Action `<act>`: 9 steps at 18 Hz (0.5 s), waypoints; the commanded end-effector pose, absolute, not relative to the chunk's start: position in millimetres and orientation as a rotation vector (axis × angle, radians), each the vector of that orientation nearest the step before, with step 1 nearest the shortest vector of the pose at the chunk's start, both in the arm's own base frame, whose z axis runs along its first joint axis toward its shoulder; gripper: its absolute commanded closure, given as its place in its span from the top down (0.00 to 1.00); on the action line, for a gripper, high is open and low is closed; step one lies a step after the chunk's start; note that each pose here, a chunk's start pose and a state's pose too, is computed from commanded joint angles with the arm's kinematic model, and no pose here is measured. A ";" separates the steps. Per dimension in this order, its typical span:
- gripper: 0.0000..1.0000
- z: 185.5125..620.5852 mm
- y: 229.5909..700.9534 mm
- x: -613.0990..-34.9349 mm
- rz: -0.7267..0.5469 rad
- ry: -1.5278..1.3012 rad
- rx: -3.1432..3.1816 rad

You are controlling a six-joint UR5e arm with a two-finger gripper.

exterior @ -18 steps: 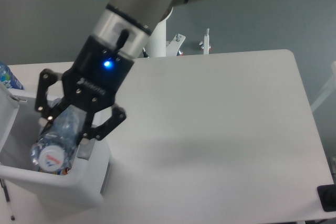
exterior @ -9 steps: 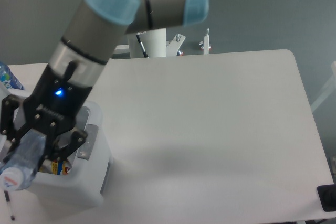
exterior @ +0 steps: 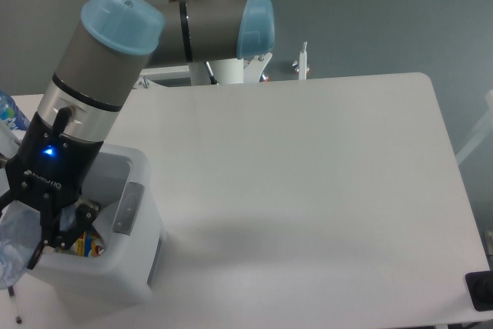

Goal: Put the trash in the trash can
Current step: 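Lower the bottle into the bin and open the gripper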

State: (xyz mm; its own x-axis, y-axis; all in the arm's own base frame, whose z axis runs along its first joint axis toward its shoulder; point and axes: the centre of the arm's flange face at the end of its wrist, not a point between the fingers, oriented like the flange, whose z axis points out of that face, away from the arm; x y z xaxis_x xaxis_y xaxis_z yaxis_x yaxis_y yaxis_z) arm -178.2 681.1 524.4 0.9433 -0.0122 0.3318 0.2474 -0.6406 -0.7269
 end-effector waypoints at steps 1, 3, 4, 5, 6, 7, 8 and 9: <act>1.00 527.0 675.6 -176.2 -0.386 -0.165 -2.237; 1.00 526.3 663.5 -177.3 -0.385 -0.178 -2.243; 1.00 523.9 653.1 -190.8 -0.371 -0.202 -2.244; 1.00 521.7 641.9 -206.1 -0.354 -0.223 -2.246; 1.00 521.7 631.4 -214.3 -0.339 -0.228 -2.246; 1.00 520.0 623.1 -222.8 -0.329 -0.243 -2.248; 1.00 519.6 614.5 -233.3 -0.318 -0.266 -2.246; 1.00 522.4 604.6 -247.4 -0.302 -0.296 -2.238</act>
